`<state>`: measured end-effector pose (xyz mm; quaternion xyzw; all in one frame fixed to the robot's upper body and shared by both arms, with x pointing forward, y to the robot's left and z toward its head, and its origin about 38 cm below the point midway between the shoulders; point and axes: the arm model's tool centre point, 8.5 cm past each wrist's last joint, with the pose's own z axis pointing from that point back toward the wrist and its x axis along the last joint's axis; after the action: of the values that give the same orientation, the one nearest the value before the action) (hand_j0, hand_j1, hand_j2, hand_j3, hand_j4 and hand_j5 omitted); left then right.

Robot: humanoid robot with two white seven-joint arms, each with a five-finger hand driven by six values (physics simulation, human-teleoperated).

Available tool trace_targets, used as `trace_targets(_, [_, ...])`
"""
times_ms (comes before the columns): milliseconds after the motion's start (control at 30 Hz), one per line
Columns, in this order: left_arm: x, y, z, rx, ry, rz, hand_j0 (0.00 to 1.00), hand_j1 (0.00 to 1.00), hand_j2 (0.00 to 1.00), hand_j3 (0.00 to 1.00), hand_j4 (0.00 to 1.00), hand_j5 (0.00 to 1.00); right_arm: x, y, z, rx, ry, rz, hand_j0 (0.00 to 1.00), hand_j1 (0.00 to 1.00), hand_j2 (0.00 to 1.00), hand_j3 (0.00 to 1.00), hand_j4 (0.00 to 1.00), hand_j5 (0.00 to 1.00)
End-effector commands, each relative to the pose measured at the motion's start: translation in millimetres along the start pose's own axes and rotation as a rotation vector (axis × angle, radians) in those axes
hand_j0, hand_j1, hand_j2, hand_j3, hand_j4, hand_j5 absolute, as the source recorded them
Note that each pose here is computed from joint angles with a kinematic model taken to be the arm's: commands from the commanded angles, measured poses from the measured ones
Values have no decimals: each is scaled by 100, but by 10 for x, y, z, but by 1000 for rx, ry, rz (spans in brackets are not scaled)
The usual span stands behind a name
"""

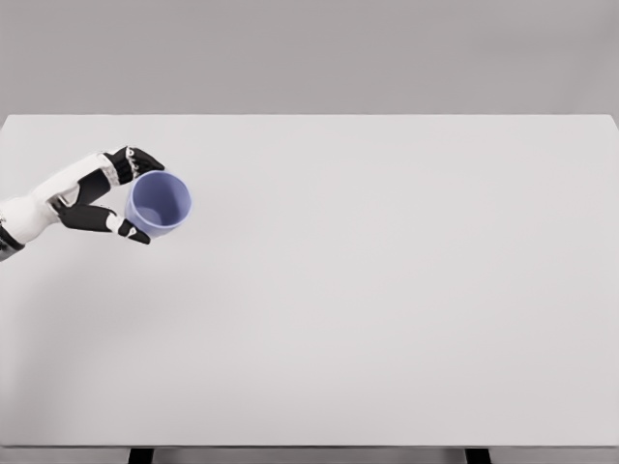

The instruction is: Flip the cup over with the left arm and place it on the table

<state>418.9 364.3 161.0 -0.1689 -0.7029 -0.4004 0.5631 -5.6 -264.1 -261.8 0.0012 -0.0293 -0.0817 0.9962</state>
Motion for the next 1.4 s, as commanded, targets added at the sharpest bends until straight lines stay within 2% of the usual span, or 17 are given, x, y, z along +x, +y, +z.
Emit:
trace_targets(0, [-100,-11,-31,54,-27,64,44,44,44,44,44,44,1,0,0,0,-1,0,100,100,100,100,100,100])
trace_targets(100, [-212,-70,-22,109,-49,111,44,44,44,44,44,44,1,0,0,0,-1,0,100,100,100,100,100,100])
trace_targets(267, [-315,-144,13,169,-76,162,44,44,44,44,44,44,1,0,0,0,-1,0,100,100,100,100,100,100])
trace_targets(500, [-484,-308,-51,242,-115,241,44,44,44,44,44,44,1,0,0,0,-1,0,100,100,100,100,100,100])
trace_targets(633, [-581,-368,-10,270,-108,272,44,44,44,44,44,44,-1,0,0,0,1,0,100,100,100,100,100,100])
trace_targets(733, [-613,-367,-5,276,-96,284,44,44,44,44,44,44,-1,0,0,0,1,0,100,100,100,100,100,100])
trace_targets(933, [-769,-331,62,292,2,356,43,43,43,43,43,43,-1,0,0,0,1,0,100,100,100,100,100,100])
trace_targets(1233, [-795,-338,63,289,25,379,45,45,45,45,45,45,1,0,0,0,-1,0,100,100,100,100,100,100])
trace_targets(1300, [-800,-345,66,287,28,376,49,49,49,49,49,49,-1,0,0,0,1,0,100,100,100,100,100,100])
trace_targets(1333, [-795,-346,62,284,27,370,56,56,56,56,56,56,1,0,0,0,-1,0,100,100,100,100,100,100])
trace_targets(1367, [-788,-346,59,284,24,368,59,59,59,59,59,59,1,0,0,0,-1,0,100,100,100,100,100,100])
